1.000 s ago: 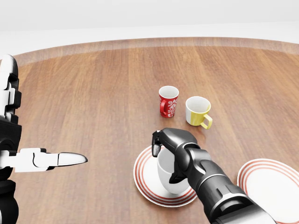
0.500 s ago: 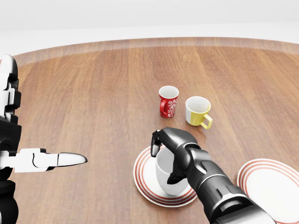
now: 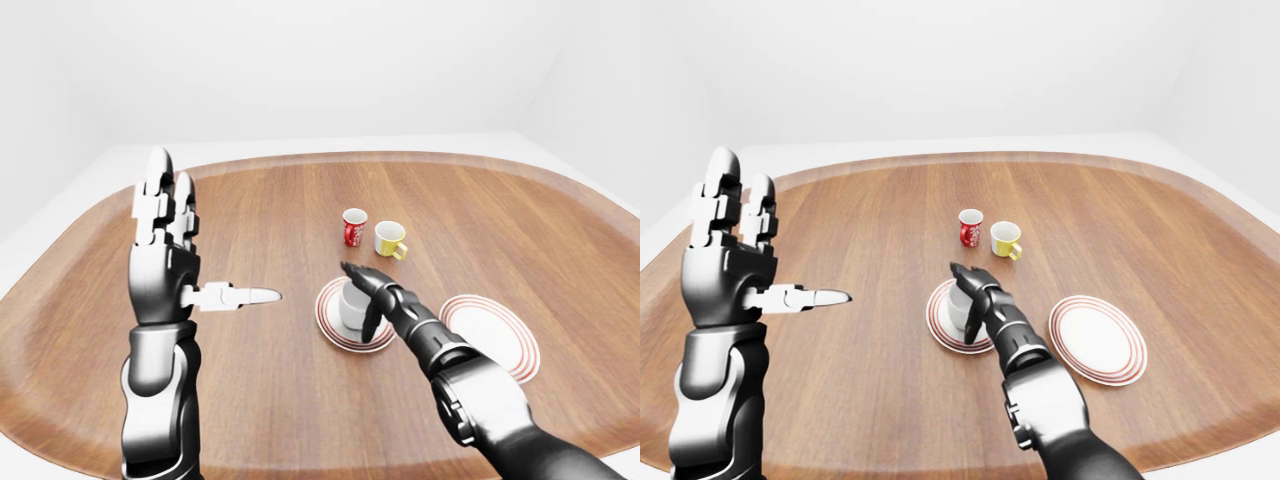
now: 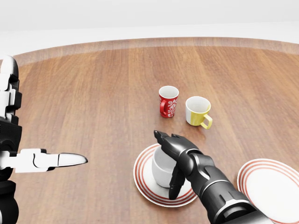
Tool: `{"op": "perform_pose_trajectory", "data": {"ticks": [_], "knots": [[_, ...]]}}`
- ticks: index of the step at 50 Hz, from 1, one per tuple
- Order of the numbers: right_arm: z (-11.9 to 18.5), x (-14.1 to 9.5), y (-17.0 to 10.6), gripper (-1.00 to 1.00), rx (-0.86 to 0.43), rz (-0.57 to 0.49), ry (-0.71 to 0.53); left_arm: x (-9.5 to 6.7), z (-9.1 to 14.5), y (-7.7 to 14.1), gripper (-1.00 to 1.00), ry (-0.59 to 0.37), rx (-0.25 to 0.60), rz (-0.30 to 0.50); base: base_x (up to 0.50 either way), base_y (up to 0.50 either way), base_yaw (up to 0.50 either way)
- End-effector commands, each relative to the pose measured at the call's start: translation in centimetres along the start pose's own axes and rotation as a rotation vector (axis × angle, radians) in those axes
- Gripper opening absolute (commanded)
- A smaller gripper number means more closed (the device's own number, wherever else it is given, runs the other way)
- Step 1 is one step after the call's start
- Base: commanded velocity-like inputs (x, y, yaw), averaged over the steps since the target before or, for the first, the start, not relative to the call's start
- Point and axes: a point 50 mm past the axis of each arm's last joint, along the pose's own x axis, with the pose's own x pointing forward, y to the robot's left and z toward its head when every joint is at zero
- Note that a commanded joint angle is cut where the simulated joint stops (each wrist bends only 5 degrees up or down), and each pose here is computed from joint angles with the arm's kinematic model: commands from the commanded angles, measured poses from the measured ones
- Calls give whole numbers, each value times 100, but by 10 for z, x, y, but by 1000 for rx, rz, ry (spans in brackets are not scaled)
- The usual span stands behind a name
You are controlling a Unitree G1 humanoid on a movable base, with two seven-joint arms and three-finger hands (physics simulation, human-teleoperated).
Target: Put the white mug on the left plate.
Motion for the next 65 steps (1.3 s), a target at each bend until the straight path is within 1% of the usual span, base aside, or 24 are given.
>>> {"op": "perform_pose_trajectory", "data": {"ticks": [1,3,11,12,20,25,29,37,38,41,43,46,52,53,55,56,57,58,59,60,61,62,63,65], "knots": [[-18,-5,38,100,12,168,44,-1,-2,-2,100,9,0,-8,0,0,0],[-17,-4,36,100,12,165,41,-1,-2,-2,100,8,1,-9,0,0,0],[0,-2,16,100,4,89,-18,-2,-3,-3,100,18,0,-20,0,0,0],[5,-2,10,100,8,72,-38,-2,-3,-3,100,18,-1,-22,0,0,0],[22,-10,-8,100,-22,31,-137,-3,-4,-4,100,21,-1,-27,0,0,0],[28,-17,-12,100,-53,11,-177,-3,-3,-4,100,17,-2,-27,0,0,0],[29,-19,-14,100,-65,8,-182,-3,-3,-4,100,18,-1,-29,0,0,0],[34,-25,-23,100,-59,-15,-213,-2,-2,-4,100,14,-2,-29,0,0,0],[35,-25,-24,100,-44,-19,-222,-2,-2,-4,100,13,-2,-29,0,0,0],[45,-29,-28,100,99,-5,-298,-2,-2,-4,100,12,-2,-28,0,0,0],[42,-28,-30,100,83,-19,-291,-2,-2,-4,100,14,-2,-29,0,0,0],[37,-26,-31,100,97,-35,-277,-3,-3,-4,100,16,-2,-29,0,0,0],[45,-35,-31,100,377,39,-335,-2,-3,-4,100,15,-2,-29,0,0,0],[52,-39,-37,100,474,41,-400,-2,-2,-4,100,13,-2,-28,0,0,0],[56,-43,-43,100,527,34,-457,-2,-2,-4,100,14,-1,-28,0,0,0],[56,-44,-48,100,587,13,-488,-2,-2,-4,100,12,-2,-27,0,0,0],[54,-45,-48,100,602,17,-494,-2,-2,-4,100,11,-1,-27,0,0,0],[49,-43,-44,100,595,16,-467,-2,-2,-4,100,10,-1,-27,0,0,0],[37,-38,-36,100,571,5,-391,-2,-1,-4,100,9,0,-26,0,0,0],[30,-35,-31,100,572,-2,-352,-2,-1,-3,100,8,0,-25,0,0,0],[28,-39,-26,100,636,22,-384,-1,-1,-3,100,7,1,-25,0,0,0],[25,-40,-23,100,635,19,-378,-1,-1,-3,100,7,1,-25,0,0,0],[26,-46,-23,100,677,20,-425,-2,-1,-4,100,9,2,-26,0,0,0],[27,-51,-25,100,700,4,-458,-2,-1,-4,100,9,1,-26,0,0,0]]}}
